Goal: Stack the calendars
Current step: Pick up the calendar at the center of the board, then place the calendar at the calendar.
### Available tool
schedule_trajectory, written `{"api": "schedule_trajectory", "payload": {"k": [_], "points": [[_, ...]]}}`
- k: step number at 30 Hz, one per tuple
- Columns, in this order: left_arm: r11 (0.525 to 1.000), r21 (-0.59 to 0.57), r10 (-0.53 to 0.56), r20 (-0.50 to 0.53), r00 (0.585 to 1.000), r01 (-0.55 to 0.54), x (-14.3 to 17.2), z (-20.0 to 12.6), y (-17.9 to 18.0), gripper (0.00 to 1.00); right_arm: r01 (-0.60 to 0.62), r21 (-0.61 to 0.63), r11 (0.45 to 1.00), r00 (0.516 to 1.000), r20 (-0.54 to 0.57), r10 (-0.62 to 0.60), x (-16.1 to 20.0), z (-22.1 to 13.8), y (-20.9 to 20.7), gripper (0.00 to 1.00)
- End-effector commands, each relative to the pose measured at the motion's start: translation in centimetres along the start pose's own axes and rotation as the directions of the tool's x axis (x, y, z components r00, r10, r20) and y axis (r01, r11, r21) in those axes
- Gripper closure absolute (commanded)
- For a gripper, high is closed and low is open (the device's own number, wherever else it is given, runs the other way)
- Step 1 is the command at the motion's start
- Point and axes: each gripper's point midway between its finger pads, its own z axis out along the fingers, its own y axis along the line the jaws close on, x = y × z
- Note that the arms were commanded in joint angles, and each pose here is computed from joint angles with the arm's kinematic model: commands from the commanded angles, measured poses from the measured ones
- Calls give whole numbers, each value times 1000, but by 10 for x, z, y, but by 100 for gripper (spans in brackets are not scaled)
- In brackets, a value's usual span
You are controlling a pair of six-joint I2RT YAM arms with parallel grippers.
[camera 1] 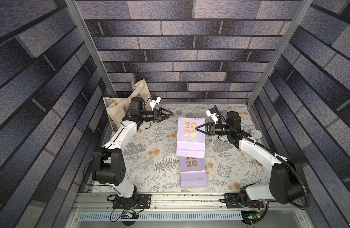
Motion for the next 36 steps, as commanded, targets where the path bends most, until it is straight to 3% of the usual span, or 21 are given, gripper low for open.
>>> {"api": "schedule_trajectory", "payload": {"k": [1, 12, 36], "points": [[999, 7, 41, -7, 999, -41, 8, -4, -14, 11, -67, 9, 998, 994, -80, 68, 31, -6, 2, 100], [1000, 14, 26, -26, 999, -26, 10, 7, -9, 11, -205, 115, 972, 959, -177, 223, 98, -5, -36, 100], [1000, 28, -5, -56, 998, 6, 16, 17, -1, 12, -262, 238, 935, 925, -214, 313, 139, 15, -86, 100]]}}
